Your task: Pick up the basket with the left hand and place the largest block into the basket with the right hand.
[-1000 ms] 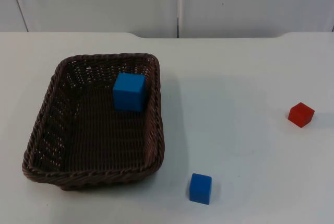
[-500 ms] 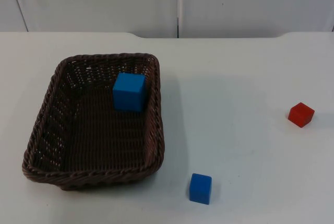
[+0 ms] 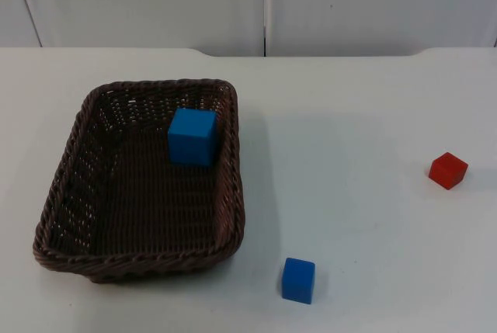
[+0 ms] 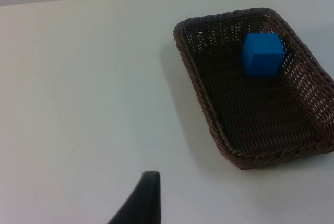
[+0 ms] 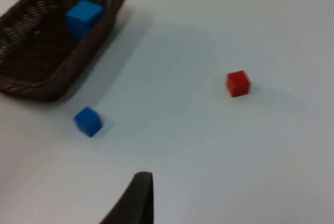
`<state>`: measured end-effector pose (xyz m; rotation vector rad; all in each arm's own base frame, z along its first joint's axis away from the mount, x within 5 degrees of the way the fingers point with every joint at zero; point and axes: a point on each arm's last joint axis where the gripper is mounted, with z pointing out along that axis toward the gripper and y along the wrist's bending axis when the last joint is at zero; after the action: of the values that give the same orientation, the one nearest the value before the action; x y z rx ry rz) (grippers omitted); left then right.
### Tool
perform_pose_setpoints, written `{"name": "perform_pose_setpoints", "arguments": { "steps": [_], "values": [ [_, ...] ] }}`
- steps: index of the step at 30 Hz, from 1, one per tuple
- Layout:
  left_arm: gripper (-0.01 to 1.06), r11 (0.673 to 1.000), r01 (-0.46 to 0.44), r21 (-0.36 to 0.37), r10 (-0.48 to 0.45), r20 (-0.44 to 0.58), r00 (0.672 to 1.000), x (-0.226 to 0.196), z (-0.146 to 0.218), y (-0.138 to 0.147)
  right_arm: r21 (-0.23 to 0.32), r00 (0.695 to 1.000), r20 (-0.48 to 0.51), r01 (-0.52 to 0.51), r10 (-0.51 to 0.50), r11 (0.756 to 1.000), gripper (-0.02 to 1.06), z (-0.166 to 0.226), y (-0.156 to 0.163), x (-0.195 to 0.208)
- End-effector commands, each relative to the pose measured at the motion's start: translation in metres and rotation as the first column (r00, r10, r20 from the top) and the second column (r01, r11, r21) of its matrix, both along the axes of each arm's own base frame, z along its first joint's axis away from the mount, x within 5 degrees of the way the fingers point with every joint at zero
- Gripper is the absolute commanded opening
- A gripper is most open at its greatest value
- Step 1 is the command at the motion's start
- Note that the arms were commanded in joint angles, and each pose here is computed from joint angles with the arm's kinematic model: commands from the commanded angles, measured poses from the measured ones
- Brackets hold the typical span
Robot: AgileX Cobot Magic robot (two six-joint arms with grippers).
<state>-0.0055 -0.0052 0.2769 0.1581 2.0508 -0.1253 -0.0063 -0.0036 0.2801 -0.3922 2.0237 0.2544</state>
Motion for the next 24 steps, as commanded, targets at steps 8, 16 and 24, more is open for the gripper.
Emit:
{"name": "perform_pose_setpoints", "arguments": {
  "steps": [8,16,24],
  "values": [
    [1.05,1.0,-0.008,-0.006,0.008,-0.007,1.0,0.0001,-0.0019,0.0002,-0.004,0.978,0.007,0.208,-0.208,0.978,1.05,-0.0003,0.001,-0.0005],
    [1.05,1.0,-0.008,-0.006,0.008,-0.007,1.0,0.0001,-0.0019,0.0002,0.0,0.956,0.005,0.294,-0.294,0.956,1.05,-0.0003,0.0016,-0.0007],
    [1.05,1.0,-0.008,-0.006,0.008,-0.007,1.0,0.0001,-0.0019,0.0002,0.0,0.956,0.005,0.294,-0.294,0.956,1.05,-0.0003,0.0016,-0.0007]
  ]
}}
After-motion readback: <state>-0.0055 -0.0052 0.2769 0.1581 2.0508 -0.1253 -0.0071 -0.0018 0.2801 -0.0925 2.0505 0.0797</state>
